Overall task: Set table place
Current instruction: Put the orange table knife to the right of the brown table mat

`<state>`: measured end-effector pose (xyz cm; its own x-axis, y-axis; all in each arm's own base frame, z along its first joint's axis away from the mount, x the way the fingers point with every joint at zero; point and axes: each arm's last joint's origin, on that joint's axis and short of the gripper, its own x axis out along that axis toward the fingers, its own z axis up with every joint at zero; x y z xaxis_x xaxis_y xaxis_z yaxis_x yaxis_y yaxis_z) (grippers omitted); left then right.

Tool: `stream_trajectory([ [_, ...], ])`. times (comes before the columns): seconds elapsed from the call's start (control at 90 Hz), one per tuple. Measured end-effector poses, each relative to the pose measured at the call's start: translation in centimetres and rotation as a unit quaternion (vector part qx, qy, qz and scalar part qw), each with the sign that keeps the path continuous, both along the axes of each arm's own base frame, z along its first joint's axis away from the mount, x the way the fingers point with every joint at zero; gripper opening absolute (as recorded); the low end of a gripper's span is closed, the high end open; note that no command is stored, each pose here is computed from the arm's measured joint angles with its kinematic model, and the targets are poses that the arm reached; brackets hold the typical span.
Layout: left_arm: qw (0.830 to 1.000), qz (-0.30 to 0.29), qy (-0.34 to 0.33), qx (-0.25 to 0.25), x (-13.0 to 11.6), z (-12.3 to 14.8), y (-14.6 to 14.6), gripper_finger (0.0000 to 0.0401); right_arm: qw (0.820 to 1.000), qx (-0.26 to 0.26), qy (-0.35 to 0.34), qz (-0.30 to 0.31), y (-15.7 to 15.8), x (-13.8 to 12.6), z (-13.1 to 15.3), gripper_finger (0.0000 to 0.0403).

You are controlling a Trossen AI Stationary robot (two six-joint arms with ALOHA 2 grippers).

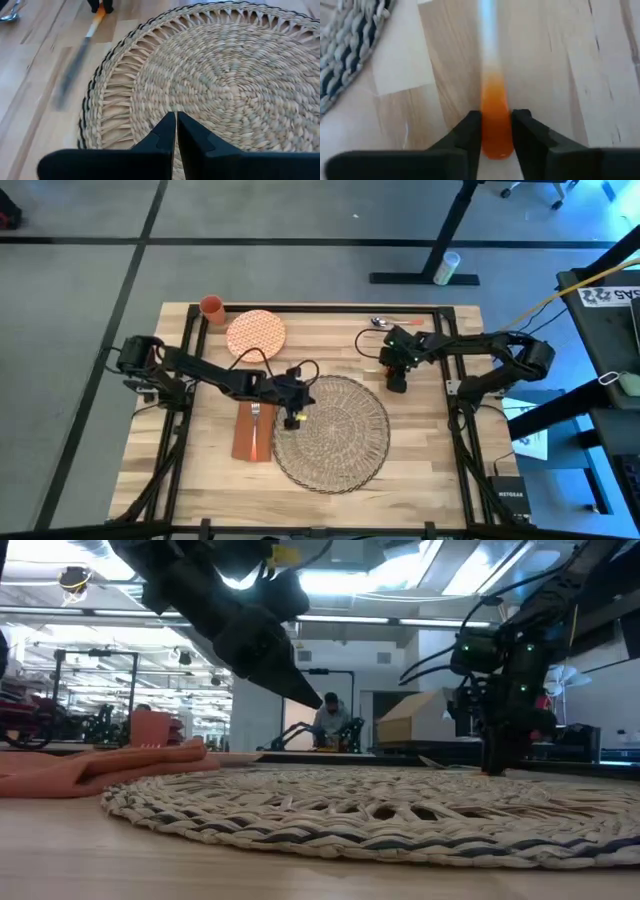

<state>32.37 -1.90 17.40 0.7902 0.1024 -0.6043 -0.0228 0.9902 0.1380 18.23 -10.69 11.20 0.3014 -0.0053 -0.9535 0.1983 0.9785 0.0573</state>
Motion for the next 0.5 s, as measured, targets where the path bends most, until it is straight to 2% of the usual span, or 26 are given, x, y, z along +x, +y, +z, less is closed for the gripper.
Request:
stream_trajectory([
  [0.4, 1.000, 0.001, -0.003, -0.011, 0.0, 0.0, -0.5, 0.0000, 1.000, 0.016, -0.012, -0.022, 0.4, -0.1, 0.6, 0.0053],
  [0.5, 1.000, 0.002, -0.004, -0.013, 0.0, 0.0, -0.5, 0.0000, 0.999, 0.031, -0.035, -0.014, 1.1, 0.1, 1.7, 0.0011],
])
